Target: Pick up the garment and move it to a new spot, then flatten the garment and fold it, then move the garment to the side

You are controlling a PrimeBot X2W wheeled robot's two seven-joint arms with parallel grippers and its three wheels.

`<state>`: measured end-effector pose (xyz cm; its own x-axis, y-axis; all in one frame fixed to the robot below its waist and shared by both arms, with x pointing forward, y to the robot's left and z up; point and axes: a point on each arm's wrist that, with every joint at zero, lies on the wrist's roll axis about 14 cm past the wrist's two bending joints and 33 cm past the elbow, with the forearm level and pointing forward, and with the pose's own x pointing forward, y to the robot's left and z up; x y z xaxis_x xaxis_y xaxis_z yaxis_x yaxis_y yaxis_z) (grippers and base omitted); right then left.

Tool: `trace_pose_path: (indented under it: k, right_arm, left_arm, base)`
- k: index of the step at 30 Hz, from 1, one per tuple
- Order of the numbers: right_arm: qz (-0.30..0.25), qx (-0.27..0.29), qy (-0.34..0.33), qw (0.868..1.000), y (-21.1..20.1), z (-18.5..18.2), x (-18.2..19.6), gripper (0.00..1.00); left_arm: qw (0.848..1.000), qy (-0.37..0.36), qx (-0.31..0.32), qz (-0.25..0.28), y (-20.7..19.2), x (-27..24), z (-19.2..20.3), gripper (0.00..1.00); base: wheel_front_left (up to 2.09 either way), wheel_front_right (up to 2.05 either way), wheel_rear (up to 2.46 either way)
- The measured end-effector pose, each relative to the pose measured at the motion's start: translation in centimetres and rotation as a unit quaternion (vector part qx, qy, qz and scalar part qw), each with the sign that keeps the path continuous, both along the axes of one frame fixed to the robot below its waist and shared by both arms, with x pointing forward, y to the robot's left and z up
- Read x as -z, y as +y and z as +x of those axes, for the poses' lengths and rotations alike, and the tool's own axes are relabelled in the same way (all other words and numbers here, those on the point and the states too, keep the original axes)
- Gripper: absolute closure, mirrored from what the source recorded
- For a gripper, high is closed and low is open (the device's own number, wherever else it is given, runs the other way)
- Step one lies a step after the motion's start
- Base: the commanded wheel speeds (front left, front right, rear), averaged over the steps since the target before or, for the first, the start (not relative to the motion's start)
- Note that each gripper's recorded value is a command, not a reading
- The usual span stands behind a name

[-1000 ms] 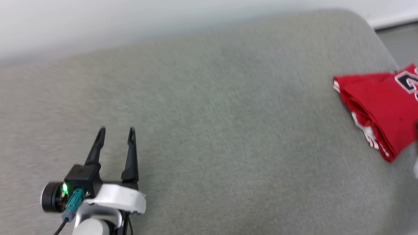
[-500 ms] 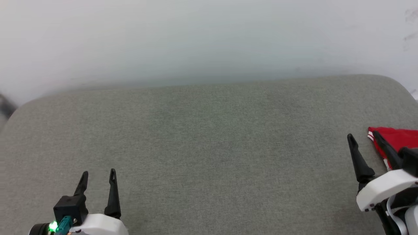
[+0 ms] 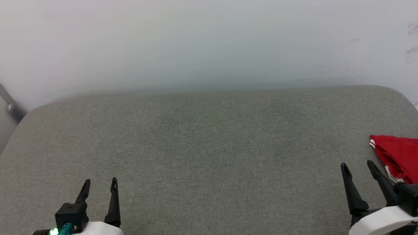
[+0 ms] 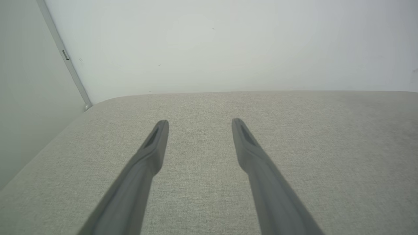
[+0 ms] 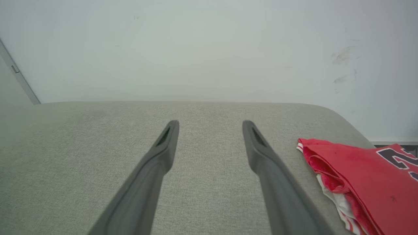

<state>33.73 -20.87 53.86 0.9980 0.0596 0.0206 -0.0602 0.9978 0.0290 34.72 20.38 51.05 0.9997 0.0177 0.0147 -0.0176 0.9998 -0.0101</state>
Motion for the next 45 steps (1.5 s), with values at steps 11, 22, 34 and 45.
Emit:
trace_pose_path:
  k: [11,22,34,45]
  right_arm:
    - [0.009,0.003,0.001,1.0,0.4,-0.2,-0.3,0.0]
    - [0.011,0.005,-0.001,1.0,0.4,-0.2,-0.5,1.0]
    - [0.102,0.008,0.034,0.994,0.4,-0.2,1.7,1.0]
    - [0.219,0.009,0.039,0.975,0.5,0.4,2.2,1.0]
  left_arm:
    - [1.0,0.004,0.003,0.0,-0.2,0.4,0.1,0.0]
    - [1.0,0.002,0.002,-0.003,-0.1,0.3,0.0,1.0]
    - [0.994,0.056,-0.011,-0.097,-0.3,2.8,-0.3,1.0]
    - [0.973,0.078,-0.025,-0.214,-0.2,3.4,0.5,1.0]
  base:
    - [0.0,0.0,0.0]
    - [0.0,0.0,0.0]
    - [0.0,0.0,0.0]
    - [0.0,0.0,0.0]
